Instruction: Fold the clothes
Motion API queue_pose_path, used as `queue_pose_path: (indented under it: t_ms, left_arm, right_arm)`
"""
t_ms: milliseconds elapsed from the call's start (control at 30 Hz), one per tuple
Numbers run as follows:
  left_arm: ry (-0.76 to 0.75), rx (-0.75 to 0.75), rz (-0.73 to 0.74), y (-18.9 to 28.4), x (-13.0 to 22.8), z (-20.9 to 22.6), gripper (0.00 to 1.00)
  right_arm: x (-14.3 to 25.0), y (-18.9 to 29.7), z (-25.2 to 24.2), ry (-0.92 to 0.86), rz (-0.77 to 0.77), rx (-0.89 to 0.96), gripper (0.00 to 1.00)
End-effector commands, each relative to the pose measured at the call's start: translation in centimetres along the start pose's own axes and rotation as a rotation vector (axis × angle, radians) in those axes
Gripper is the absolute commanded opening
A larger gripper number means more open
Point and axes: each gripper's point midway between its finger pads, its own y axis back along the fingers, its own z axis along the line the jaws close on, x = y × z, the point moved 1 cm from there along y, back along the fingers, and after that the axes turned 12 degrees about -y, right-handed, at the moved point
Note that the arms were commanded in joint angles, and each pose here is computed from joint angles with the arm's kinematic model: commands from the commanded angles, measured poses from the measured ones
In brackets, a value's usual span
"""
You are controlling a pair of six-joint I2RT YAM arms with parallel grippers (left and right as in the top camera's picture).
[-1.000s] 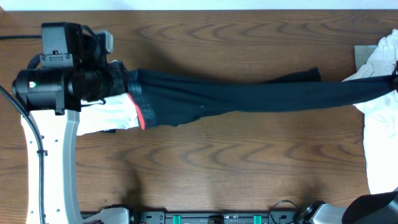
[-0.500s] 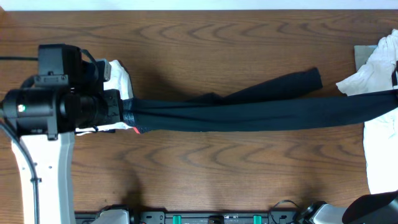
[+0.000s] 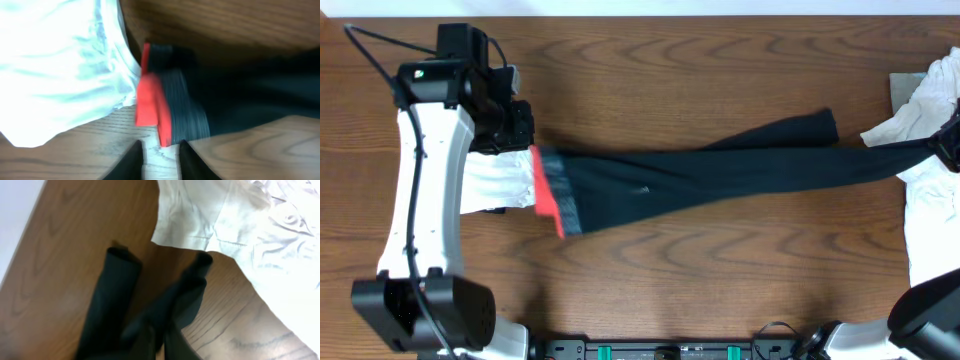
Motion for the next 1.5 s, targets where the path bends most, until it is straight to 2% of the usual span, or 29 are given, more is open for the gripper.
queue_pose_path:
  t_ms: [0, 133, 233, 433, 667, 1167, 1300, 1467]
  left_arm:
    - [-0.001, -0.006, 0.033, -0.7, 0.4, 0.2, 0.33]
    - [0.005, 0.001, 0.074, -0.5, 1.4, 0.0, 0.38]
    - [0.010, 0.010, 0.135, -0.6, 2.8, -0.3, 0.38]
    - [0.002, 0.042, 0.229, -2.8, 5.0, -1.4, 0.38]
    - [-0.047, 0.054, 0.272, -8.2, 7.1, -2.5, 0.38]
    - [-0.098, 0.053, 0.211, -13.6, 7.9, -1.9, 0.39]
    - [-0.104, 0.051, 0.188, -14.3, 7.7, -1.8, 0.43]
    - [-0.125, 0.118, 0.158, -14.6, 7.2, -2.8, 0.43]
  right_arm:
    - [-0.5, -0.2, 0.3, 0.020, -0.017, 0.006, 0.14]
    - [-0.8, -0.1, 0.4, 0.024, -0.026, 0.000, 0.34]
    - [-0.7, -0.2, 0.4, 0.023, -0.024, 0.002, 0.39]
    - [-0.7, -0.2, 0.4, 0.024, -0.025, 0.002, 0.41]
    - [-0.7, -0.2, 0.4, 0.026, -0.023, 0.003, 0.42]
    - [-0.4, -0.2, 0.2, 0.022, -0.010, 0.010, 0.41]
    - [-0.4, -0.2, 0.2, 0.022, -0.010, 0.011, 0.41]
    - [-0.4, -0.2, 0.2, 0.021, -0.009, 0.011, 0.40]
